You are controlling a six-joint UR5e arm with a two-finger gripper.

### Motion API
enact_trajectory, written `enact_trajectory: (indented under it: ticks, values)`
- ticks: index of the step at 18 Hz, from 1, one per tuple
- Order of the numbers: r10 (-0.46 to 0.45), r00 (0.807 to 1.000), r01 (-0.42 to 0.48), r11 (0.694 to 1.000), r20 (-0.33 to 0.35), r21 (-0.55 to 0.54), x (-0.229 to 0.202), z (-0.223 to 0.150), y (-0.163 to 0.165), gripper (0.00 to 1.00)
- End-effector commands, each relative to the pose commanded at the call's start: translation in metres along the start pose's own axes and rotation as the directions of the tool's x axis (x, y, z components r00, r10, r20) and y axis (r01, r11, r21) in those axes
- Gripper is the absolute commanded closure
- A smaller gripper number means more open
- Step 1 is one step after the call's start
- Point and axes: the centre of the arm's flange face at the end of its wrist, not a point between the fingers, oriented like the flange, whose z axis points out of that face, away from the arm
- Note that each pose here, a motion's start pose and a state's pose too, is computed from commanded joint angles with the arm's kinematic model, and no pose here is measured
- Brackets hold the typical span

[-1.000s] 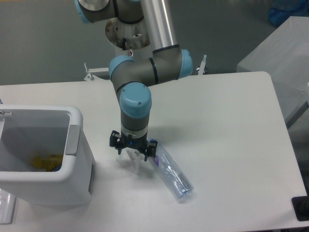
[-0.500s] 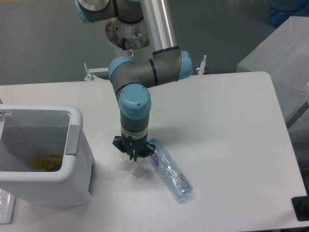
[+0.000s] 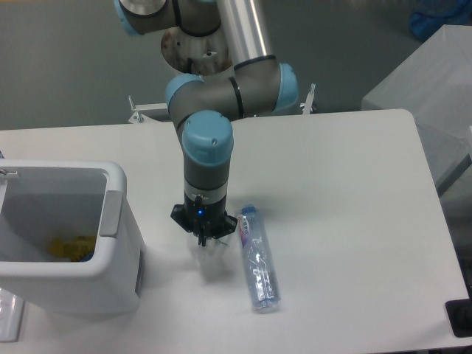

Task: Place the trash in the trash can
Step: 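Carry the wrapper over the white trash bin and release it inside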

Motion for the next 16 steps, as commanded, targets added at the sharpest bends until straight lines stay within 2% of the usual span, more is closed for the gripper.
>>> enact_trajectory:
  ticks: [2,5,9,12,16]
  values:
    - [-0.077,0.997,0.079,0.993,-0.027,0.086,-0.01,-0.031,-0.016,1.0]
    - [-0.208,0.975,0.219,0.954,-0.074,0.205,-0.028,-0.082,-0.048,1.0]
    - [-0.274,0.954,0.297,0.915,-0.119,0.274,-0.039,-0.117,-0.062,1.0]
    - [-0.311,0.935,0.352,0.872,-0.17,0.34,-0.044,-0.156,-0.079,1.0]
    - [-0.303,0.928,0.368,0.839,-0.218,0.401,-0.031,-0.197,-0.095,1.0]
